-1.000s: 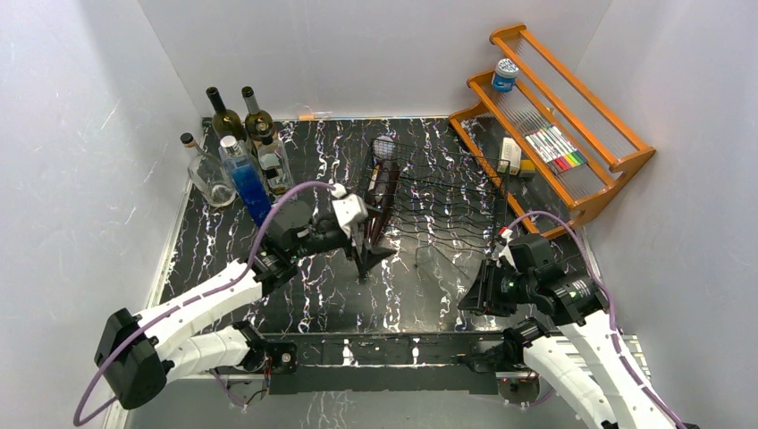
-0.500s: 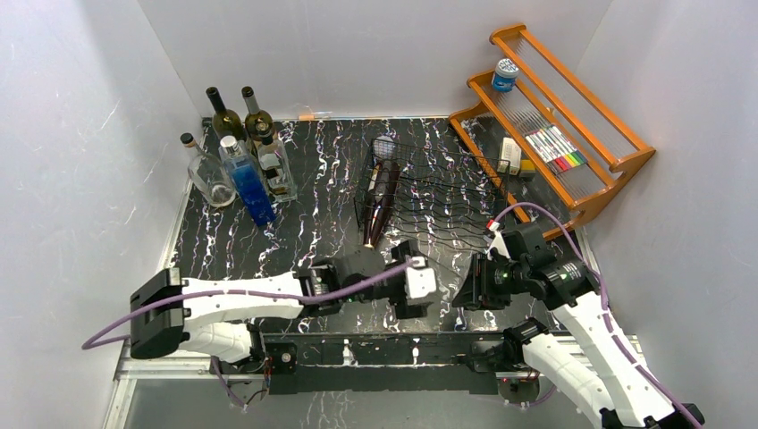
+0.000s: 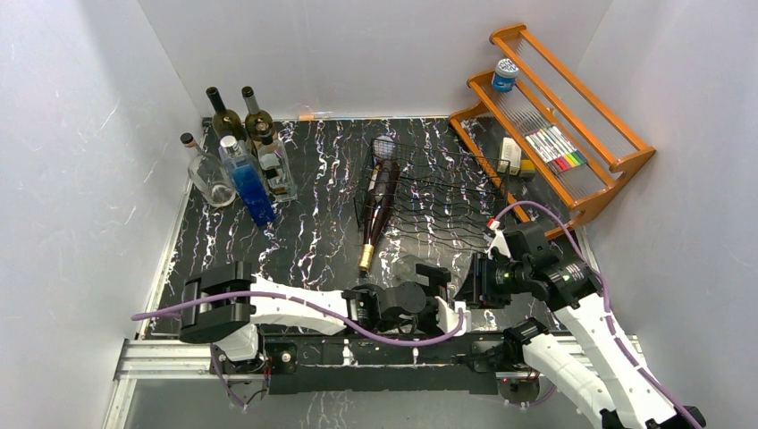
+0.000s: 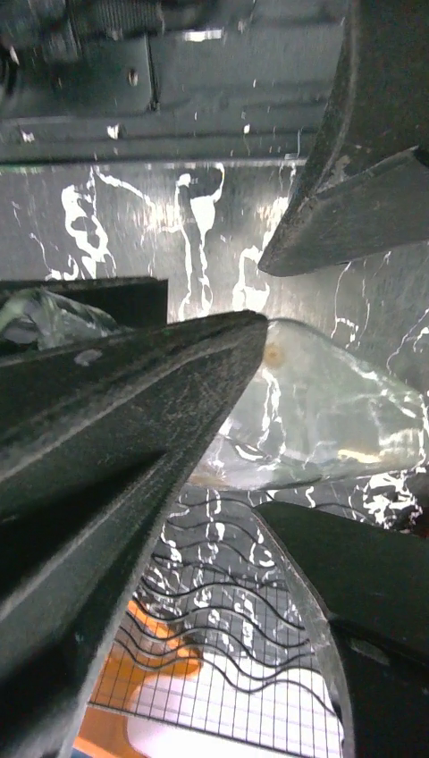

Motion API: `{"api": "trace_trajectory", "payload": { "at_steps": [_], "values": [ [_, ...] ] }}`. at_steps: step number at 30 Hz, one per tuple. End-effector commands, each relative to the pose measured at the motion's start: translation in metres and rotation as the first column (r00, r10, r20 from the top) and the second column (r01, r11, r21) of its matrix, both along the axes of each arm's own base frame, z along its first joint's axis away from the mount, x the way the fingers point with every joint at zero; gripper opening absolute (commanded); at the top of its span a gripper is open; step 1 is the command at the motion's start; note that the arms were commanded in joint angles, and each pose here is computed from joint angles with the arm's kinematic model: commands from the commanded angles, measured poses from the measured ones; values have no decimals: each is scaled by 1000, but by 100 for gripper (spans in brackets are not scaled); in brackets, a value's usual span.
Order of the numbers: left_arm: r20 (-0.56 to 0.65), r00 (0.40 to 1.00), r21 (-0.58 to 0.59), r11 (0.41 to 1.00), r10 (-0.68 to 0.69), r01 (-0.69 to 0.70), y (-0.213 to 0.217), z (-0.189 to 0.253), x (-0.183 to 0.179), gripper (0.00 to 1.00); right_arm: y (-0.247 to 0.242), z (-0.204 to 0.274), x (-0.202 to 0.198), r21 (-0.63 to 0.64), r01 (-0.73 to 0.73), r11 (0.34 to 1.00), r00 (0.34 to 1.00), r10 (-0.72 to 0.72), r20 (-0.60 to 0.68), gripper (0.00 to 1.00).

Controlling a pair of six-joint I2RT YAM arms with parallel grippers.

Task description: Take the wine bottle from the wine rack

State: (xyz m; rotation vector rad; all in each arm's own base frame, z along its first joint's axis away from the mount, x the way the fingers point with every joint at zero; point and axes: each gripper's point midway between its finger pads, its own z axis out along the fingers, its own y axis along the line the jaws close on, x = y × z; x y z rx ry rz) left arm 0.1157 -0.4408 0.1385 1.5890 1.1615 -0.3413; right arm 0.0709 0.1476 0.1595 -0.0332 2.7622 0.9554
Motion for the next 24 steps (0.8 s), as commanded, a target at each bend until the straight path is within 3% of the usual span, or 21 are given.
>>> {"api": "trace_trajectory", "payload": {
  "at_steps": [1,5,14,19,24],
  "values": [
    [111,991,-83,994,74,-65,-13,35,17,94,10,32,9,79,-42,996,992,32,121,0],
    [125,990,-65,996,70,-62,-17,30,19,86,10,33,9,78,-52,996,991,42,124,0],
    [152,984,-51,994,99,-92,-11,31,25,43,10,42,8,89,-63,994,988,50,144,0],
    [88,991,-31,995,98,-96,-6,34,18,27,11,51,16,80,-67,995,981,51,188,22],
    [23,995,-61,994,95,-93,5,43,11,18,12,68,32,76,-48,996,966,27,256,58]
  ]
}}
